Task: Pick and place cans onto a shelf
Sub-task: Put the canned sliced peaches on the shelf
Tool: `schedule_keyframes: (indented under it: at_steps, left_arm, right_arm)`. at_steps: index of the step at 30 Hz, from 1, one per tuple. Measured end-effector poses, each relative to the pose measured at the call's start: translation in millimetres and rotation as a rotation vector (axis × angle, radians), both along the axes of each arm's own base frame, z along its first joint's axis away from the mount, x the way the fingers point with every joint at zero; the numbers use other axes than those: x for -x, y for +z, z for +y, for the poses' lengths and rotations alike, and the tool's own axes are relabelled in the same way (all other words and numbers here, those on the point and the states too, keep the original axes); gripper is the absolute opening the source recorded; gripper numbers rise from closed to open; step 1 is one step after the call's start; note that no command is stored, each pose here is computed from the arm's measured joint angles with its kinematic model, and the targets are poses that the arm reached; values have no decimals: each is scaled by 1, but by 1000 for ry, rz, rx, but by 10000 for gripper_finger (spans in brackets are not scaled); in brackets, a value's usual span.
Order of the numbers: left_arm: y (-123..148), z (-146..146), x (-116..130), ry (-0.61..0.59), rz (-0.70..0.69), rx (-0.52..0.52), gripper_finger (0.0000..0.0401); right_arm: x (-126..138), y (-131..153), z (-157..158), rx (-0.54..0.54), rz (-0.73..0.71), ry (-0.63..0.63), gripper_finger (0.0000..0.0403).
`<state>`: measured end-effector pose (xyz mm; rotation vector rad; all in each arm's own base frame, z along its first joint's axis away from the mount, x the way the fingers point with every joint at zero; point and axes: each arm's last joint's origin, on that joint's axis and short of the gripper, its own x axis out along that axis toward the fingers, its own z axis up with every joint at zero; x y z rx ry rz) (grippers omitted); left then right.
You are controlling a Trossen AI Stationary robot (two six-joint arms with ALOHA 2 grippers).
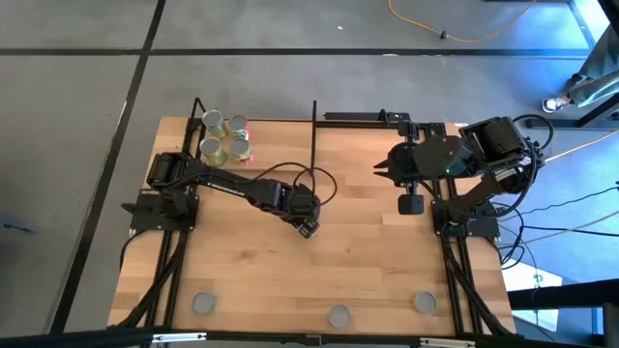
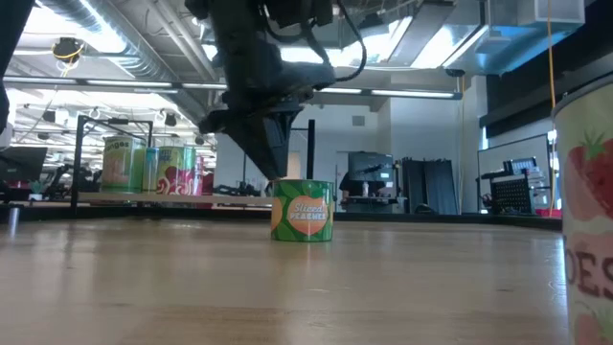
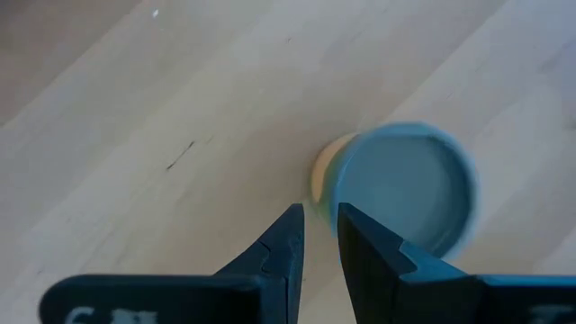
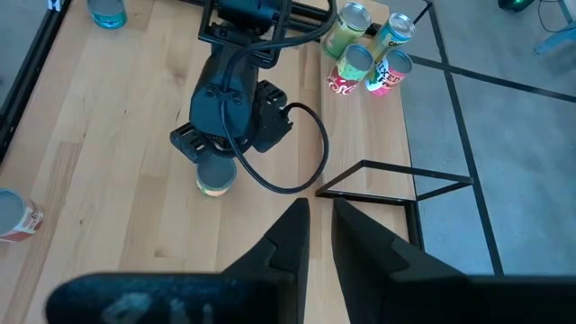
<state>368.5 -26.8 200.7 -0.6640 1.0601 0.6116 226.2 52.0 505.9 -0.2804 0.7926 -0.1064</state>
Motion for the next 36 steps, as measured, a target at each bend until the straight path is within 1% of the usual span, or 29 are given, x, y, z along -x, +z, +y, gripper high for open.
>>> schedule_keyframes:
  at_steps: [5,10,18,24,32,36]
  left_arm:
    - [-2,0,1,0,2,0,64]
    - [-1,-1,-3,-8,-35,21,64]
    - [-1,-1,-3,-48,-38,-7,64]
    - [-1,-1,-3,-46,-39,-20,64]
    - [-20,-2,-11,-64,-8,13,64]
    - [-24,-3,-16,-112,-21,34,64]
  right_arm:
    - [0,0,0,0,0,0,53]
    - [0,0,0,0,0,0,53]
    - [0,0,0,0,0,0,53]
    - [0,0,0,0,0,-1,53]
    - [0,0,0,1,1,-1,53]
    - [0,0,0,1,0,-1,53]
